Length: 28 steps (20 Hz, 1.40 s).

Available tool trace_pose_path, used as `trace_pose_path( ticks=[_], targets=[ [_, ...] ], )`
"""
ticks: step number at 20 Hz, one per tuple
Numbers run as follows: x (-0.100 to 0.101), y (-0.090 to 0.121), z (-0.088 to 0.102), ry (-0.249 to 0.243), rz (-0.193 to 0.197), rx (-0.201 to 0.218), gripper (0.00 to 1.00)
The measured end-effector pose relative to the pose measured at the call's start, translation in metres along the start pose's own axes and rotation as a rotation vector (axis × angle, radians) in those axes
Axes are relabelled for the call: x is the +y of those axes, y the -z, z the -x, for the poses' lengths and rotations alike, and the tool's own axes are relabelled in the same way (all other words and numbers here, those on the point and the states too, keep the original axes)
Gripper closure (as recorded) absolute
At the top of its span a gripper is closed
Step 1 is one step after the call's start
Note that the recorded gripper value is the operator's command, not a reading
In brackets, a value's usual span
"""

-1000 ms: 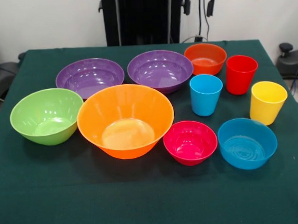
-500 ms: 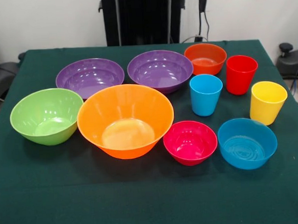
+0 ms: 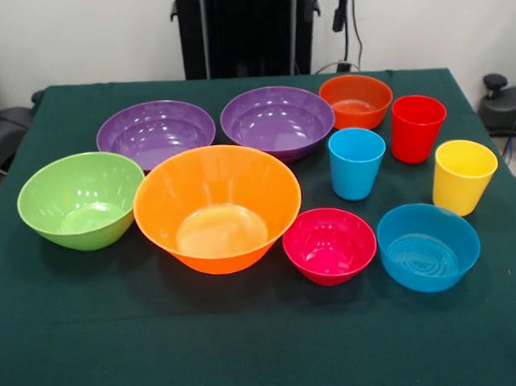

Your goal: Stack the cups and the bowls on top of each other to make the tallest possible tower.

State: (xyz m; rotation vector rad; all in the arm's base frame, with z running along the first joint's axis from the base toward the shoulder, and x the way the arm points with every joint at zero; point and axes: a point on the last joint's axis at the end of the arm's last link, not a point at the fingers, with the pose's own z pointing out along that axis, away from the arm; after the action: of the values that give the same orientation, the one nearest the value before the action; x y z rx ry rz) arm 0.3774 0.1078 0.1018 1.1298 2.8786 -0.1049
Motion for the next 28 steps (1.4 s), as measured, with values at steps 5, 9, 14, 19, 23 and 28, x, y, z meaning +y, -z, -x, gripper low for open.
trace_pose_path(
  ticks=[5,9,14,19,23,28],
  targets=[
    [-0.013,-0.005,-0.008,-0.030,-0.023,0.006,0.00],
    [-0.028,-0.014,-0.019,-0.038,-0.056,0.027,0.00],
    [-0.042,-0.041,-0.028,-0.040,-0.088,0.029,0.00],
    [-0.055,-0.063,-0.037,-0.038,-0.119,0.043,0.00],
    [-0.066,-0.080,-0.043,-0.045,-0.141,0.057,0.00],
    [-0.082,-0.096,-0.043,-0.066,-0.152,0.055,0.00]
  ],
)
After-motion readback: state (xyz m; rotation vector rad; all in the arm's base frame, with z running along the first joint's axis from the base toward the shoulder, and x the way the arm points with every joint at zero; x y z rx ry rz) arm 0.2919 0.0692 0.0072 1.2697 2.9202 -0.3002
